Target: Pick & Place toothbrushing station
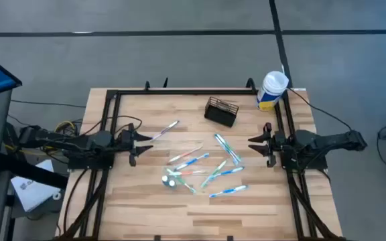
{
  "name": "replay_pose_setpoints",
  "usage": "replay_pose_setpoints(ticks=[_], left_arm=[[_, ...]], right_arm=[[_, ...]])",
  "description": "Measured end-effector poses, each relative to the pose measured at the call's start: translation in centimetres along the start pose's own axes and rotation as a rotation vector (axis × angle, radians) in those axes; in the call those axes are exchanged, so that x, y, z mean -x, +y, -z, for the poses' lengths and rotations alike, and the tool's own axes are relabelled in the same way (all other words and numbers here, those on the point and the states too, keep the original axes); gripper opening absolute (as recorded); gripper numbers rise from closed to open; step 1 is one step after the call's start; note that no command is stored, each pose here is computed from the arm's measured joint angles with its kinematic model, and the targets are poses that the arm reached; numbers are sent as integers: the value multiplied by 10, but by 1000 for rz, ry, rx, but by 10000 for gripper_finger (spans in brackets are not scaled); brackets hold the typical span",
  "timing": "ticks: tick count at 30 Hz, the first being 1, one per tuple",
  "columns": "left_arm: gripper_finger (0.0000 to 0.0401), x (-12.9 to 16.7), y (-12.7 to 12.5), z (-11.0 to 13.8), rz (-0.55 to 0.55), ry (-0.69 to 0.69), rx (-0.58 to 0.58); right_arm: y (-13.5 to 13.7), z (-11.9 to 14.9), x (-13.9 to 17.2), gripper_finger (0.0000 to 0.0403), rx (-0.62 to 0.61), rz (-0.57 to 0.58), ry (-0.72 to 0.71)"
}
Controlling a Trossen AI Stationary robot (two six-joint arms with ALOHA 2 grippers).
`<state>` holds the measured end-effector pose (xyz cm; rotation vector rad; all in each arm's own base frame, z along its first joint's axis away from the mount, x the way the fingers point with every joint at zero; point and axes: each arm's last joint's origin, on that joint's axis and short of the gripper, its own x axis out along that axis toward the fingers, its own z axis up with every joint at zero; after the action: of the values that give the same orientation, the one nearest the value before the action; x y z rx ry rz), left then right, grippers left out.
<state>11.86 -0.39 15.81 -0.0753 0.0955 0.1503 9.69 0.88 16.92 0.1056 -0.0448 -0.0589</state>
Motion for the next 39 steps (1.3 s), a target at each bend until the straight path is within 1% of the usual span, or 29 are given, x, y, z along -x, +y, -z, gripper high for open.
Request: replay_pose_setpoints(ticks=[2, 7, 9, 14, 19, 23, 28, 30, 34, 39], left_arm=[[159, -1, -1, 0, 28, 1, 3], [159, -1, -2, 0, 39, 6, 2], [159, -1, -2, 0, 69, 1, 7], [159, -1, -5, -1, 150, 3, 78], [159, -4, -9, 3, 199, 58, 122], [159, -7, -16, 8, 240, 109, 158], [159, -11, -30, 12, 319, 135, 148], [159, -13, -36, 14, 329, 133, 136], [159, -16, -45, 23, 325, 177, 116], [159, -19, -54, 32, 342, 228, 174]], right_arm=[[0, 0, 0, 111, 0, 0, 0], [0, 0, 0, 111, 0, 0, 0], [0, 0, 0, 111, 0, 0, 0], [0, 0, 0, 111, 0, 0, 0], [0, 0, 0, 111, 0, 0, 0], [0, 0, 0, 111, 0, 0, 0], [0, 0, 0, 111, 0, 0, 0], [0, 0, 0, 111, 0, 0, 0], [0, 0, 0, 111, -6, 0, 0], [0, 0, 0, 111, -8, 0, 0]])
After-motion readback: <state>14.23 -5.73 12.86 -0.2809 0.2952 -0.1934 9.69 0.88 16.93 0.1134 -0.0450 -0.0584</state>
